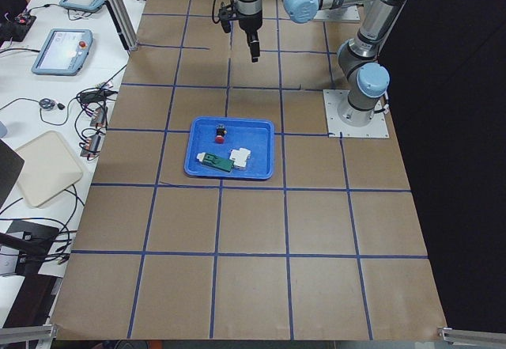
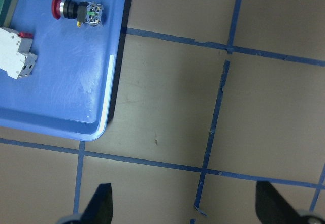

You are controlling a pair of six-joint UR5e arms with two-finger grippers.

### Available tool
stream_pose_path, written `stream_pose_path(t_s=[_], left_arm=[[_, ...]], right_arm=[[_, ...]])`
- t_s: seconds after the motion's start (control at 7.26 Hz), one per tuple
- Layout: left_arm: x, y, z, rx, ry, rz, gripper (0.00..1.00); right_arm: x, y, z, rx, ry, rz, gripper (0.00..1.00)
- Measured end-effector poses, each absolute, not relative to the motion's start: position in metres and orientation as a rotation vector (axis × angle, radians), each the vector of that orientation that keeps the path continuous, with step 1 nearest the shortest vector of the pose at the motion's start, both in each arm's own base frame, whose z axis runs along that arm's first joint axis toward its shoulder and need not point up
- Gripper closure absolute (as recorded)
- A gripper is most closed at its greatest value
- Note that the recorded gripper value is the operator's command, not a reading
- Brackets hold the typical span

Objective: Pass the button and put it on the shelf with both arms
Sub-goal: 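Move the left gripper around the tray edge toward the red push button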

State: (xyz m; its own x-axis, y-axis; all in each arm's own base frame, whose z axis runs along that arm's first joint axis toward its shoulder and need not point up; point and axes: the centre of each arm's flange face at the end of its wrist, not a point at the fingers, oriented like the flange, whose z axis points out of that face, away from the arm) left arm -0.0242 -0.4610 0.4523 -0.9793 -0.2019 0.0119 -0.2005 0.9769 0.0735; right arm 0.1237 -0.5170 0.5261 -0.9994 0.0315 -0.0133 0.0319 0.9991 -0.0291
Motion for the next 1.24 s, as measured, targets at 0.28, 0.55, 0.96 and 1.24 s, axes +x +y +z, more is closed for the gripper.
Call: stream_pose_path(t_s=[0.28,0.55,0.96,1.24], left_arm=[[-0.020,-0.461,0.452,0.327,-3.106,-0.110,0.00],[-0.010,-0.467,0.455,0.369,-3.108,-0.042,0.00],[0.082,-0.480,0.441,0.771,-2.982,-0.002,0.00],[0.126,-0.499,0.415,1.118,-2.837,0.029,0.00]], right_arm=[[0.124,-0.517,0.526,0.053,3.128,-0.045,0.00],[0.124,-0.517,0.526,0.057,3.128,-0.046,0.00],[0.124,-0.517,0.526,0.049,3.130,-0.046,0.00],[0.124,-0.517,0.526,0.049,3.130,-0.048,0.00]])
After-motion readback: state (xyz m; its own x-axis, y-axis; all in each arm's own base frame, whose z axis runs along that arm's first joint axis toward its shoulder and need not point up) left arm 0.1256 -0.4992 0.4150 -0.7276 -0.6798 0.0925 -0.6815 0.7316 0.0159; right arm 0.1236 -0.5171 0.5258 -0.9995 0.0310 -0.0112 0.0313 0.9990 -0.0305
